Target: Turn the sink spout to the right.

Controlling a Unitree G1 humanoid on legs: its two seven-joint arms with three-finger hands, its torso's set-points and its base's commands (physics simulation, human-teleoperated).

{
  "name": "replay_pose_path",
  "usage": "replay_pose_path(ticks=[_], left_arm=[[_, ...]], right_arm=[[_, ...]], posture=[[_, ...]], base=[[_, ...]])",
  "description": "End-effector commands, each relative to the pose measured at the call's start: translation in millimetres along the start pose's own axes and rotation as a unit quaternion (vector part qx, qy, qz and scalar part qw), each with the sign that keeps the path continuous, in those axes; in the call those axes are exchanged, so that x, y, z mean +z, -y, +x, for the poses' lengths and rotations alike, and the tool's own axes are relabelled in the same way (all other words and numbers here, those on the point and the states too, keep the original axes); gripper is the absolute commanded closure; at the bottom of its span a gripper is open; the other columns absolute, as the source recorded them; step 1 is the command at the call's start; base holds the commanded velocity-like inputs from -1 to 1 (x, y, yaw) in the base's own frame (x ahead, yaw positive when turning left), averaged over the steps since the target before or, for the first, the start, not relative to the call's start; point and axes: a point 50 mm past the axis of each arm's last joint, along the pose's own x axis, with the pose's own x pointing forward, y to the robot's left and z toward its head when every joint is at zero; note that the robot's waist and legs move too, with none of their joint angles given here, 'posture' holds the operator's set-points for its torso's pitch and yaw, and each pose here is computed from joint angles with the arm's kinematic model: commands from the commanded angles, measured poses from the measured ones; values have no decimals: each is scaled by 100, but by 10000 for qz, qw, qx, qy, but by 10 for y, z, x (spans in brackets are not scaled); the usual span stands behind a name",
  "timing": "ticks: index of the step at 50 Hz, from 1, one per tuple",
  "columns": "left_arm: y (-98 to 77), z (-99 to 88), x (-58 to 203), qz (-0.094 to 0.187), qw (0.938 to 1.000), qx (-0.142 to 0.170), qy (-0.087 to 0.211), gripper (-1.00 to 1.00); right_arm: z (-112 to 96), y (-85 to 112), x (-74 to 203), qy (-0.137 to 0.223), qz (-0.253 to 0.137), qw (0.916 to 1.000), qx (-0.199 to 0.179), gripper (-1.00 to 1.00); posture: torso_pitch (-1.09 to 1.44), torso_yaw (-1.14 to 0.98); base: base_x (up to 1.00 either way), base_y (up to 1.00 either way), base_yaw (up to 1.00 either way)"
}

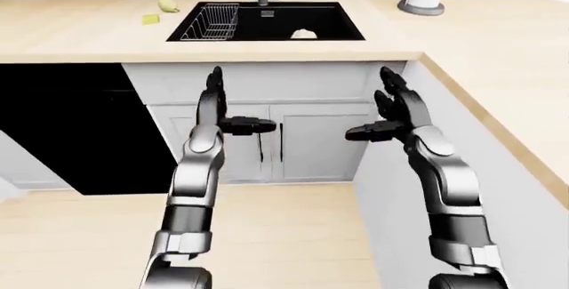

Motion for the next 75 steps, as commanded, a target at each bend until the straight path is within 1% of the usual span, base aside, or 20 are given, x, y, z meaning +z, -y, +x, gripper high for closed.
replay_pose_path(ticks=[1,4,6,8,9,10,12,15,18,22,27,30,34,37,40,44,49,53,61,75], left_arm=[[-47,117,345,-122,9992,91,380,-100],[-69,254,470,-85,9993,138,328,-100],[-64,332,553,4,9994,168,317,-100],[-62,374,628,45,9993,188,332,-100],[-62,406,662,70,9994,176,298,-100],[-80,443,693,173,9989,271,331,-100],[-99,471,779,201,9988,276,342,-100],[-140,467,908,160,9986,303,402,-100],[-159,467,977,171,9983,343,450,-100],[-130,388,1035,207,9978,314,552,-100],[-120,373,1130,203,9975,316,602,-100],[-121,375,1121,197,9976,319,578,-100],[-129,377,1124,183,9977,329,572,-100],[-139,395,1138,172,9977,348,565,-100],[-151,393,1150,160,9976,351,572,-100],[-144,421,1092,161,9979,351,529,-100],[-146,415,1152,145,9977,367,551,-100],[-157,411,1175,143,9976,386,565,-100],[-265,429,1329,131,9967,504,630,-100],[-389,447,1413,103,9958,636,655,-100]], right_arm=[[14,93,310,272,-43,9996,-24,-100],[60,182,529,336,-15,9994,30,-100],[111,232,655,329,-41,9994,15,-100],[152,266,732,354,-3,9994,32,-100],[186,299,759,300,-36,9995,-5,-100],[209,324,798,286,-3,9996,-3,-100],[227,367,858,215,-44,9997,-53,-100],[214,394,930,253,-25,9997,-59,-100],[228,402,928,245,-33,9997,-47,-100],[224,414,946,274,1,9996,-60,-100],[197,424,1045,287,-72,9995,-96,-100],[221,410,1048,259,-99,9996,-82,-100],[317,460,1100,256,-348,9990,-120,-100],[396,471,1176,306,-706,9969,-152,-100],[432,460,1217,316,-726,9968,-140,-100],[440,433,1228,330,-751,9966,-97,-100],[426,416,1280,356,-758,9965,-43,-100],[431,418,1263,349,-744,9966,-43,-100],[427,407,1334,368,-755,9965,-21,-100],[413,413,1323,360,-752,9965,-21,-100]], posture=[[0,0],[0,0],[0,0],[0,0],[0,0],[0,0],[0,0],[0,0],[0,0],[0,0],[0,0],[0,0],[0,0],[0,0],[0,0],[0,0],[0,0],[0,0],[0,0],[0,0]], base=[[0,0,0],[0,0,0],[0,0,0],[0,0,0],[0,0,0],[0,0,0],[0,0,0],[0,0,0],[0,0,0],[31,0,0],[27,0,0],[26,0,0],[26,0,0],[26,0,0],[25,0,0],[28,0,0],[28,0,0],[22,0,0],[22,0,0],[19,0,0]])
